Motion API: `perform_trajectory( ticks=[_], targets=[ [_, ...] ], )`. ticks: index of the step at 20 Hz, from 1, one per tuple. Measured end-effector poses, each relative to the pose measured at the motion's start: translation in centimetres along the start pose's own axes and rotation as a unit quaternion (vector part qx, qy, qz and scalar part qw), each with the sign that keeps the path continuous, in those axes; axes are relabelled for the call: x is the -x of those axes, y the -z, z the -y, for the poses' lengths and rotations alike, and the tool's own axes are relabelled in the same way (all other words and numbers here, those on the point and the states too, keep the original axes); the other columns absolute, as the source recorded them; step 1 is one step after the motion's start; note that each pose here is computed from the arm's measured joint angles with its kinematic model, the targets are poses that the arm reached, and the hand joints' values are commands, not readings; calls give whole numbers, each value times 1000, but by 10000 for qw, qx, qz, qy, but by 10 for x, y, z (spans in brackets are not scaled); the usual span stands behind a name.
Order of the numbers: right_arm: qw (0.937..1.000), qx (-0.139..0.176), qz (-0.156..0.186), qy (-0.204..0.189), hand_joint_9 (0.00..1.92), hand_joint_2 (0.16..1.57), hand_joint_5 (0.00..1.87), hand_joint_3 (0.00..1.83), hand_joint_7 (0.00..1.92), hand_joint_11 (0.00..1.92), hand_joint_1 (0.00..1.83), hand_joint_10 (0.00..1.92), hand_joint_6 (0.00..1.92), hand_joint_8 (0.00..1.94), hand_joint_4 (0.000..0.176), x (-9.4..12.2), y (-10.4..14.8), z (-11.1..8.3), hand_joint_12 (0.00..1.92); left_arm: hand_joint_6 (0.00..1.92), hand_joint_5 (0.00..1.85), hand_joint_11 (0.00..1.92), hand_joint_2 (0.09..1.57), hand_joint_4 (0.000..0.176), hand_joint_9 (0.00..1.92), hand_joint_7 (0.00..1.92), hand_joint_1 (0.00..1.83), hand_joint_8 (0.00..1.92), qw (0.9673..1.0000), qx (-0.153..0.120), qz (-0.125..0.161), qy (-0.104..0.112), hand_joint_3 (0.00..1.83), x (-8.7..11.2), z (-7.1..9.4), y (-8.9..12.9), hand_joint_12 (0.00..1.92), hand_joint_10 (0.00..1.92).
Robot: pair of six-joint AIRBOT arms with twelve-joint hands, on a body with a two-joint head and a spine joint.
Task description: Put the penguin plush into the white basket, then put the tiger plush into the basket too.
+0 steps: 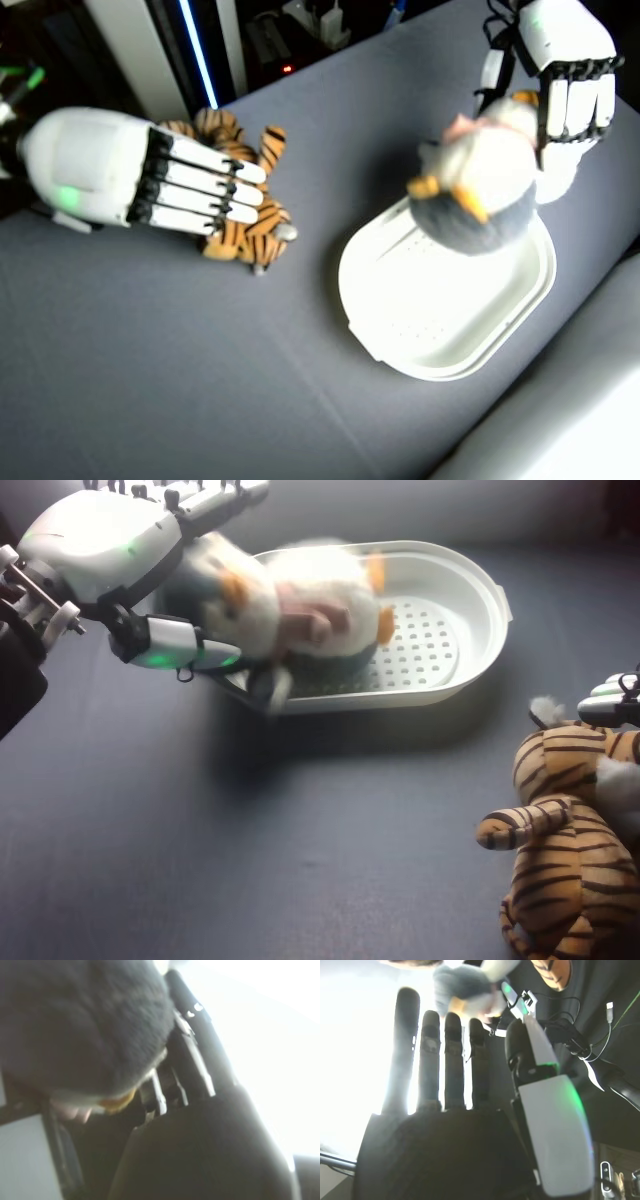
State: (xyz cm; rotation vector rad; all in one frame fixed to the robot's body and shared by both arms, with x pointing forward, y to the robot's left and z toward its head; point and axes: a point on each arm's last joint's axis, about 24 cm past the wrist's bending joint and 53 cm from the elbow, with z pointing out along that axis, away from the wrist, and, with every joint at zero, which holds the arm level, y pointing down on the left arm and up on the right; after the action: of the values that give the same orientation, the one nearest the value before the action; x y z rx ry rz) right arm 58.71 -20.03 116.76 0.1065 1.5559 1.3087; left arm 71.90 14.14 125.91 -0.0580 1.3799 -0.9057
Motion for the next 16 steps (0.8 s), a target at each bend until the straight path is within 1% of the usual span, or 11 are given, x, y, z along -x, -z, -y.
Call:
perform_trajectory(
  ticks=[1,4,7,8,9,10,11,12,13,15,16],
  targets=[
    [10000,14,1,1,475,1285,533,0,494,499,841,1,2,0,0,0,0,-1,21,0,0,3,898,176,15,0,827,0,10000,-50,25,-14,0,0,3,6,279,8],
    [10000,59,-20,21,464,1240,531,0,486,488,915,1,0,0,0,1,1,-6,13,0,0,0,913,176,10,0,853,0,9997,-175,30,-151,3,2,10,32,188,3],
    [9993,302,-224,73,436,1194,470,0,420,494,892,5,0,1,62,-7,3,-24,13,0,1,1,900,176,57,45,858,6,9975,-508,22,-488,0,3,26,65,206,2],
    [9989,350,-301,44,461,1153,448,0,418,525,933,6,0,0,95,-12,4,-27,21,0,0,0,898,176,44,31,918,1,9965,-592,-50,-590,0,-2,29,76,224,0],
    [9984,383,-404,-4,466,1114,443,0,423,530,980,4,2,2,115,-17,4,-29,19,4,37,9,850,174,94,70,792,6,9959,-605,-172,-650,5,-8,30,87,426,5],
    [9982,400,-452,-40,466,1114,443,0,423,530,980,4,2,2,115,-19,4,-30,19,4,37,9,850,174,94,70,792,6,9959,-636,-194,-618,5,-10,34,93,426,5],
    [9975,444,-550,-94,448,1102,426,0,401,520,994,0,0,0,127,-26,5,-34,14,5,61,1,838,169,80,75,731,3,9955,-690,-225,-615,3,-15,37,102,375,6],
    [9965,506,-655,-142,441,1090,411,0,392,522,1021,0,0,0,143,-32,6,-39,14,7,44,0,838,175,15,22,656,5,9953,-715,-249,-600,3,-18,39,109,134,0],
    [9943,615,-851,-209,486,1064,409,0,396,617,1051,15,2,3,175,-44,8,-46,53,0,10,0,818,176,0,0,703,0,9952,-746,-269,-576,0,-20,42,119,4,0],
    [9916,653,-1079,-272,494,1069,407,0,410,617,1039,15,1,7,176,-55,10,-48,52,0,6,1,831,175,0,0,683,0,9948,-785,-301,-576,3,-21,46,129,1,0],
    [9914,603,-1128,-291,478,1085,406,0,397,579,1033,7,0,1,165,-57,11,-46,34,0,0,24,842,176,0,0,620,0,9946,-796,-285,-596,8,-20,47,134,11,0]
  ],
)
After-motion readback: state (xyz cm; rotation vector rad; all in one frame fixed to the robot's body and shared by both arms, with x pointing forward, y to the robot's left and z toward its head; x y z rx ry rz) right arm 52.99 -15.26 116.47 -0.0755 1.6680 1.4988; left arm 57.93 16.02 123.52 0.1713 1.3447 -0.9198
